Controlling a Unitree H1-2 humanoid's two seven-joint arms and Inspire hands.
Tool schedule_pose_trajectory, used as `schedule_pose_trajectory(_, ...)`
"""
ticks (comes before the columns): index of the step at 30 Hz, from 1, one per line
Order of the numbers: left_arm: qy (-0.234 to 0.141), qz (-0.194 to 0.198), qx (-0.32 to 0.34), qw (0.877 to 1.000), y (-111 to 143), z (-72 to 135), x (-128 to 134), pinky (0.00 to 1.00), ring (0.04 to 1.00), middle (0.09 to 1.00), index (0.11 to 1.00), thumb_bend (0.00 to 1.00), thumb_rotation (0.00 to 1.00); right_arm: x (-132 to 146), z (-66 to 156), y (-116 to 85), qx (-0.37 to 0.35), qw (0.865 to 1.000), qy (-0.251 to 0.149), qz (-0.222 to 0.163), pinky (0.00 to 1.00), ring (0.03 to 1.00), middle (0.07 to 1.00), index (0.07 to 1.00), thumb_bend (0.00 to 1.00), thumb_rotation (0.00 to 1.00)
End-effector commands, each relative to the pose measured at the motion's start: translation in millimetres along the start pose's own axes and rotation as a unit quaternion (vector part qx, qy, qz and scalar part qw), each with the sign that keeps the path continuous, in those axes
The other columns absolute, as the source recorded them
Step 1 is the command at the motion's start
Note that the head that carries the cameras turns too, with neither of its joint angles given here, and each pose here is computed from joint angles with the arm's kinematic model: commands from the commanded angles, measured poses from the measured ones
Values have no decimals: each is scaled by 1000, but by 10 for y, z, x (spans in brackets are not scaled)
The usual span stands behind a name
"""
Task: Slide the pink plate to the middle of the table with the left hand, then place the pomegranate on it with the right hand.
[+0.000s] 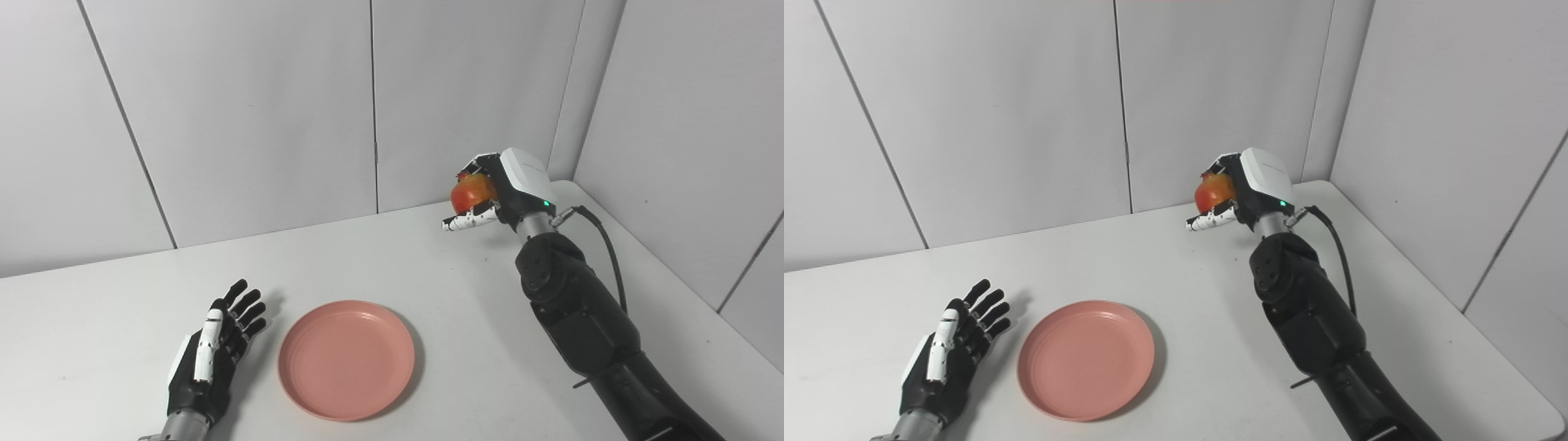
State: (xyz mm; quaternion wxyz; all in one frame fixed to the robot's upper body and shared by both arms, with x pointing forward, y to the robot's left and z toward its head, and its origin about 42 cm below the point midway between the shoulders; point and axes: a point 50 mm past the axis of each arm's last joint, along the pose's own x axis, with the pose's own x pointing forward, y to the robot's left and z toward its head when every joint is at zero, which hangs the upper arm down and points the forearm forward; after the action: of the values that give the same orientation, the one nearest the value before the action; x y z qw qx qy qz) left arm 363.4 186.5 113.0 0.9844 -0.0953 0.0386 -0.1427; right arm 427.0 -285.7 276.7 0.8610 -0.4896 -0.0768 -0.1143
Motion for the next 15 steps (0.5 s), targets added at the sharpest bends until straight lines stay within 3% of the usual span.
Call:
schedule_pose_trajectory(1, 49, 13, -5, 999, -11, -194, -42, 878, 882, 886, 884, 388, 1000, 6, 247, -161, 5, 999, -39, -28, 323, 412, 452, 515, 527, 0)
schedule_pose_trajectory(15, 43, 20, 9, 999, -212, -177, 11, 853, 868, 877, 867, 383, 1000, -457, 961, 94, 0, 988, -153, 17, 304, 384, 442, 522, 526, 0)
